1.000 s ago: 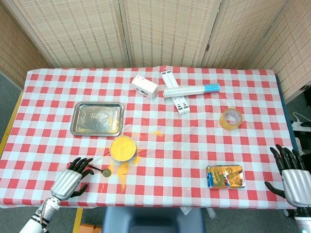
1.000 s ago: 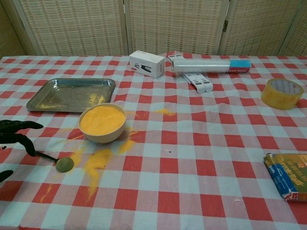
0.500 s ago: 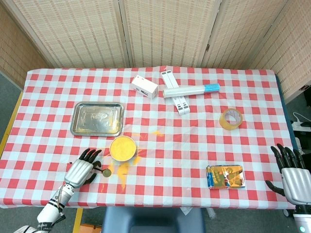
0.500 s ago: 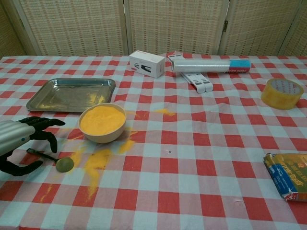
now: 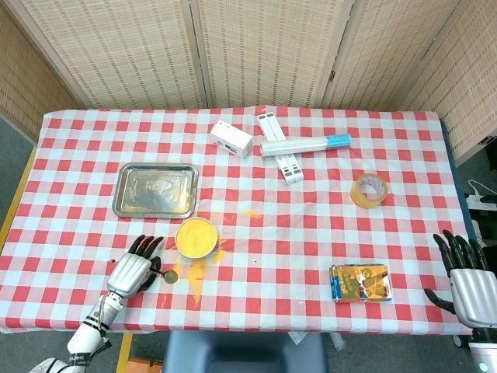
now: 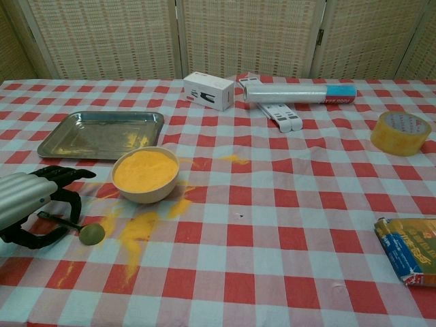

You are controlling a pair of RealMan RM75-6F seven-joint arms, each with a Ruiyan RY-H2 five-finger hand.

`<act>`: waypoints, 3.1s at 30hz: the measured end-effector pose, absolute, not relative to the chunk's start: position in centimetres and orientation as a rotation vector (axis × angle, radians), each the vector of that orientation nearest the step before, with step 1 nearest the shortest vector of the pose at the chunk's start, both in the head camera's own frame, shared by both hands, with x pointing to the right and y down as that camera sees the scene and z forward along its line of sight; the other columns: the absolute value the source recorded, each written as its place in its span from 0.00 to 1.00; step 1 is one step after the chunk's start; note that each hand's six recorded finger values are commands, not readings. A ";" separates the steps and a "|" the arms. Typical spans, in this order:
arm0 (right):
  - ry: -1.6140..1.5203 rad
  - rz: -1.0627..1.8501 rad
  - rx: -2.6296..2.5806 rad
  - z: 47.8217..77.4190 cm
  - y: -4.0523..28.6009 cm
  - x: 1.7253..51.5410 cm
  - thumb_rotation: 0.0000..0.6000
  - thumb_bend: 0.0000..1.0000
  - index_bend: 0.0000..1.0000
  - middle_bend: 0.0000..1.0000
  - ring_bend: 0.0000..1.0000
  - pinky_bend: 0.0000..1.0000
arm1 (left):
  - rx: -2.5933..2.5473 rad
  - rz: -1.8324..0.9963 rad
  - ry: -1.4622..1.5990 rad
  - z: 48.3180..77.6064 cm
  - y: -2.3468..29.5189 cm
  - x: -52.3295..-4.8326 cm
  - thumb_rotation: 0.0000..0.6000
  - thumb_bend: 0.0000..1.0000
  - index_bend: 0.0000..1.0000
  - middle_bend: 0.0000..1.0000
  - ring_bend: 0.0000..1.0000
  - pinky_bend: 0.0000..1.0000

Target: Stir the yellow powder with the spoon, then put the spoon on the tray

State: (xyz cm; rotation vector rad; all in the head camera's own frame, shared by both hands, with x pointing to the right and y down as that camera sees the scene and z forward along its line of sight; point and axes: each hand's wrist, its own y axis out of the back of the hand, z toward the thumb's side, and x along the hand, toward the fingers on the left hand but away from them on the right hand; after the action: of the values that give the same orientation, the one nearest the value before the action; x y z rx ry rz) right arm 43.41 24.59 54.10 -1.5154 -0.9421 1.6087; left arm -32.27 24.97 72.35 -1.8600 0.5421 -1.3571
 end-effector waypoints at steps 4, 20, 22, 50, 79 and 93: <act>-0.939 1.610 -1.515 54.2 24.6 43.4 1.00 0.08 0.00 0.00 0.00 0.00 | -1.861 -1.358 0.547 72.4 25.0 -32.3 1.00 0.45 0.54 0.00 0.00 0.00; -0.933 1.613 -1.516 54.3 24.7 43.3 1.00 0.08 0.00 0.00 0.00 0.00 | -1.834 -1.314 0.667 71.2 24.6 -32.9 1.00 0.46 0.69 0.04 0.00 0.00; -0.931 1.612 -1.518 54.3 24.7 43.2 1.00 0.08 0.00 0.00 0.00 0.00 | -1.826 -1.302 0.699 70.8 24.5 -33.0 1.00 0.46 0.71 0.06 0.00 0.00; -0.956 1.664 -1.516 54.6 24.1 44.6 1.00 0.08 0.00 0.00 0.00 0.00 | -1.565 -1.276 0.756 71.1 16.4 -22.9 1.00 0.47 0.74 0.12 0.00 0.00; -0.964 1.654 -1.521 54.3 24.1 44.4 1.00 0.08 0.00 0.00 0.00 0.00 | -1.509 -1.263 0.713 70.0 16.7 -23.7 1.00 0.47 0.45 0.09 0.00 0.00; -0.965 1.646 -1.517 54.0 24.3 44.4 1.00 0.08 0.00 0.00 0.00 0.00 | -1.504 -1.169 0.685 70.4 16.3 -28.0 1.00 0.46 0.41 0.07 0.00 0.00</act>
State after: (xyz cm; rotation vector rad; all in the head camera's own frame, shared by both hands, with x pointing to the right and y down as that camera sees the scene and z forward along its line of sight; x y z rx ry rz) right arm 44.36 24.27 54.02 -1.5174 -0.9654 1.6458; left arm -28.02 16.31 70.40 -1.5042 0.6850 -1.1688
